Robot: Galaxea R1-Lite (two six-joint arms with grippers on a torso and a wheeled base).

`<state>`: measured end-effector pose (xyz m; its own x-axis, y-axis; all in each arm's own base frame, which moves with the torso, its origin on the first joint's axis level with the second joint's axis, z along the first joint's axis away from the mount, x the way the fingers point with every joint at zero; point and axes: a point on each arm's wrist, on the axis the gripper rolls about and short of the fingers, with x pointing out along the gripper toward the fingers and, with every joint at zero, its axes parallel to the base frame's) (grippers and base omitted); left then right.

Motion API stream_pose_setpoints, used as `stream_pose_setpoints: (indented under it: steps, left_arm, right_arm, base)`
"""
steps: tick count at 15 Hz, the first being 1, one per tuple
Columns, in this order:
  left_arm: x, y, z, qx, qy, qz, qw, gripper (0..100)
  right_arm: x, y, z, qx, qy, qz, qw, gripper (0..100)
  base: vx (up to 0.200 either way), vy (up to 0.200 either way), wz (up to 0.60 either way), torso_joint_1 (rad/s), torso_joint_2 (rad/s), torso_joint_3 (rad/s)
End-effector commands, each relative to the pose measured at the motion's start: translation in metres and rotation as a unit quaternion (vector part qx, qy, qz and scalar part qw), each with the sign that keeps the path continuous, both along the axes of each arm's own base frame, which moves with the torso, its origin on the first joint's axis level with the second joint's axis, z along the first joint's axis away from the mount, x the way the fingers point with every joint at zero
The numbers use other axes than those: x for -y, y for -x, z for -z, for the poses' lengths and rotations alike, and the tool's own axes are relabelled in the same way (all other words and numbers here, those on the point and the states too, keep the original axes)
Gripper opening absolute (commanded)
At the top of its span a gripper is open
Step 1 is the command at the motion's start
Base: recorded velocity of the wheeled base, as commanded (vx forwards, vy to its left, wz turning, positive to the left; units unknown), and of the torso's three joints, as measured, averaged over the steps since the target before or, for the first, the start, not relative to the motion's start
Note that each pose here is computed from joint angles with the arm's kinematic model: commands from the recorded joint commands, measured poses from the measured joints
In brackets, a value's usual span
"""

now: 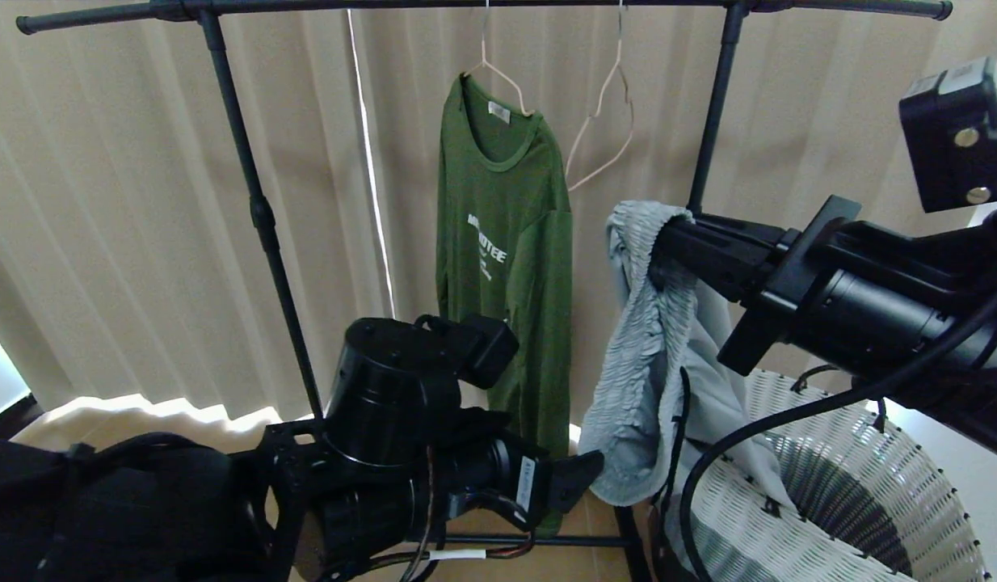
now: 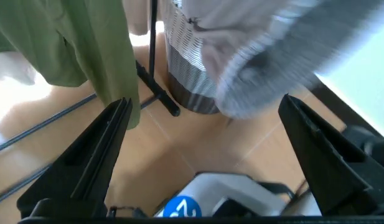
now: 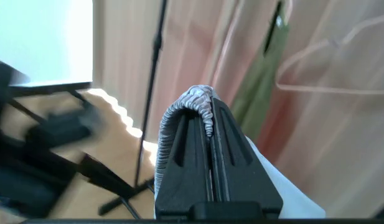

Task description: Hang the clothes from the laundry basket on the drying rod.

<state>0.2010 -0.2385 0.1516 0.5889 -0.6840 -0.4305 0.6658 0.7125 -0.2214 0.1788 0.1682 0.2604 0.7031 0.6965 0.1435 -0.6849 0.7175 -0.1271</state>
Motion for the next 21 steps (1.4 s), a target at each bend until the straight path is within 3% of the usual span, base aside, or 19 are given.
stream_pose_setpoints:
  steps: [1, 3, 10, 11, 14, 15, 16, 17, 19, 21]
  left_arm:
    - [0.014, -0.012, 0.015, -0.02, -0.003, -0.008, 0.9998, 100]
    - [0.023, -0.021, 0.021, -0.031, 0.019, -0.024, 0.999, 100]
    - [0.026, -0.024, 0.039, -0.047, 0.002, -0.03, 0.9984, 100]
    - [0.026, -0.024, 0.039, -0.047, 0.003, -0.03, 0.9985, 0]
    - [0.024, -0.019, 0.041, -0.027, -0.003, -0.042, 0.9988, 0]
    - [0.021, -0.015, 0.047, 0.002, -0.035, -0.067, 0.9971, 0]
    - [0.011, -0.01, 0.053, 0.042, -0.064, -0.108, 0.9912, 0]
    - [0.001, -0.008, 0.054, 0.073, -0.058, -0.126, 0.9877, 0]
    - [-0.032, -0.007, 0.031, 0.12, -0.041, -0.152, 0.9803, 0]
    - [-0.071, -0.008, -0.013, 0.172, -0.017, -0.198, 0.9648, 0]
  right_arm:
    - [0.002, 0.004, -0.005, 0.007, -0.007, -0.003, 0.9999, 0]
    - [0.005, 0.007, -0.009, 0.014, -0.013, -0.003, 0.9998, 0]
    - [0.013, 0.015, -0.016, 0.023, -0.022, -0.002, 0.9995, 0]
    - [0.013, 0.015, -0.017, 0.023, -0.021, -0.002, 0.9995, 0]
    - [0.015, 0.016, -0.017, 0.02, -0.018, 0.001, 0.9996, 0]
    - [0.017, 0.014, -0.015, 0.018, -0.016, 0.007, 0.9997, 0]
    - [0.02, 0.011, -0.013, 0.015, -0.013, 0.017, 0.9997, 0]
    - [0.023, 0.007, -0.011, 0.011, -0.009, 0.027, 0.9995, 0]
    - [0.029, -0.002, -0.005, -0.007, 0.006, 0.051, 0.9986, 0]
    - [0.037, -0.011, -0.003, -0.011, 0.01, 0.077, 0.9969, 0]
  base:
    - [0.0, 0.0, 0.0, 0.0, 0.0, 0.0]
    - [0.0, 0.0, 0.0, 0.0, 0.0, 0.0]
    - [0.0, 0.0, 0.0, 0.0, 0.0, 0.0]
    - [0.0, 0.0, 0.0, 0.0, 0.0, 0.0]
    - [0.0, 0.0, 0.0, 0.0, 0.0, 0.0]
    - [0.0, 0.0, 0.0, 0.0, 0.0, 0.0]
    - [0.0, 0.0, 0.0, 0.0, 0.0, 0.0]
    - [0.0, 0.0, 0.0, 0.0, 0.0, 0.0]
    - [0.0, 0.0, 0.0, 0.0, 0.0, 0.0]
    - [0.0, 0.0, 0.0, 0.0, 0.0, 0.0]
